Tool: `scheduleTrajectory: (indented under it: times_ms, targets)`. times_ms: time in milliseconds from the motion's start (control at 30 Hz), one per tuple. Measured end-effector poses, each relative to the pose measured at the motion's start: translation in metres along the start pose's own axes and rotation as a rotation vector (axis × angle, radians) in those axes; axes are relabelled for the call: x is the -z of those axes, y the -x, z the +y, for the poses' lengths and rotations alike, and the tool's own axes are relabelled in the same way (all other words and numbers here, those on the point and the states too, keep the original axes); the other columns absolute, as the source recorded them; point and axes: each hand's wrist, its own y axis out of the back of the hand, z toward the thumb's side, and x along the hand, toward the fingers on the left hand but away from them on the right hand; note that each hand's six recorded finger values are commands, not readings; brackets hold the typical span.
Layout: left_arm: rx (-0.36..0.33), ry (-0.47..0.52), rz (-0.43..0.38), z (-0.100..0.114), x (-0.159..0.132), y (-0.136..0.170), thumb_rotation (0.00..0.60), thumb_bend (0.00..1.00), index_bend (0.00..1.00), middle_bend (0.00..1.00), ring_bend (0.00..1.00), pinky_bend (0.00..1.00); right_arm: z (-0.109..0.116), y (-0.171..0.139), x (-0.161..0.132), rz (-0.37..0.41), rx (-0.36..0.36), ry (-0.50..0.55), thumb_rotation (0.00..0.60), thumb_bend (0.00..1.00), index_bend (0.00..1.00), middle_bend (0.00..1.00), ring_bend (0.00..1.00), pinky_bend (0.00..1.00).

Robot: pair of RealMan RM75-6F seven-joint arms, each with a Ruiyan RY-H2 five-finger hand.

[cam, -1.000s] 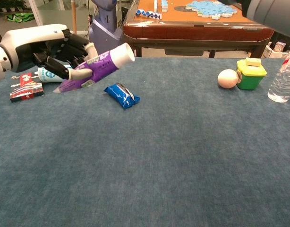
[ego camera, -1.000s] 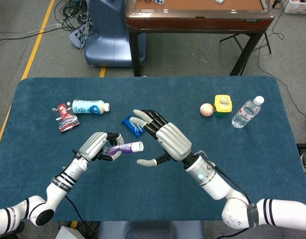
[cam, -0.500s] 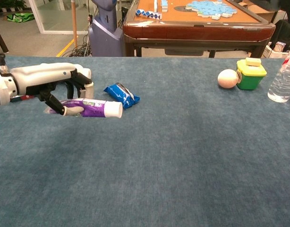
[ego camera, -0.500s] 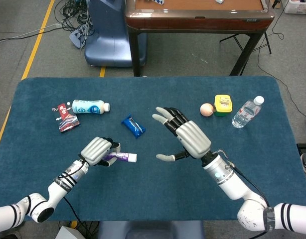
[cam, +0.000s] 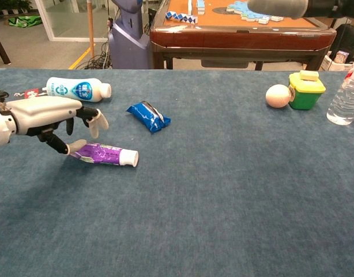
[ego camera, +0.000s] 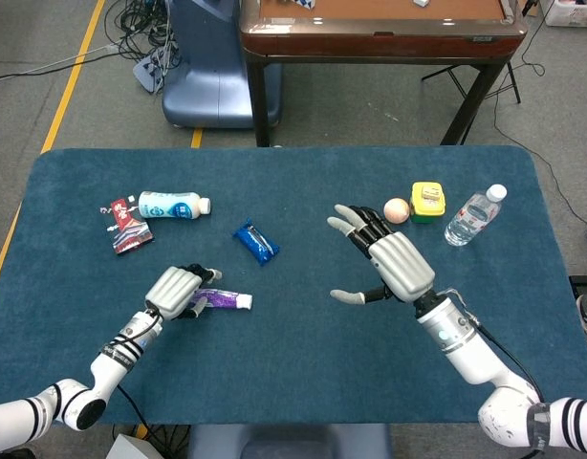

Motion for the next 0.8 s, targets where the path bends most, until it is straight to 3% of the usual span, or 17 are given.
scheduleTrajectory:
  times_ms: [300, 500, 633, 800]
  targets:
    - [-0.104, 0.054, 0.130, 0.027, 0.040, 0.031, 0.600, 0.46, 0.20, 0.30, 0.21, 0.36, 0.005, -0.033, 0.041, -0.127, -0.044, -0.117, 0.217, 0.09, 0.00, 0.00, 0.00, 0.00]
    - [-0.222, 0.054, 0.241, 0.040, 0.072, 0.067, 0.600, 0.45, 0.20, 0.29, 0.21, 0.35, 0.003, -0.063, 0.070, -0.240, -0.068, -0.199, 0.354, 0.09, 0.00, 0.00, 0.00, 0.00]
    - [-0.286, 0.047, 0.328, 0.043, 0.093, 0.101, 0.600, 0.45, 0.21, 0.29, 0.21, 0.35, 0.005, -0.087, 0.084, -0.309, -0.048, -0.237, 0.373, 0.11, 0.00, 0.00, 0.00, 0.00]
    - [-0.347, 0.047, 0.378, 0.045, 0.098, 0.137, 0.600, 0.45, 0.24, 0.29, 0.22, 0.34, 0.005, -0.123, 0.098, -0.397, -0.020, -0.273, 0.399, 0.13, 0.00, 0.00, 0.00, 0.00]
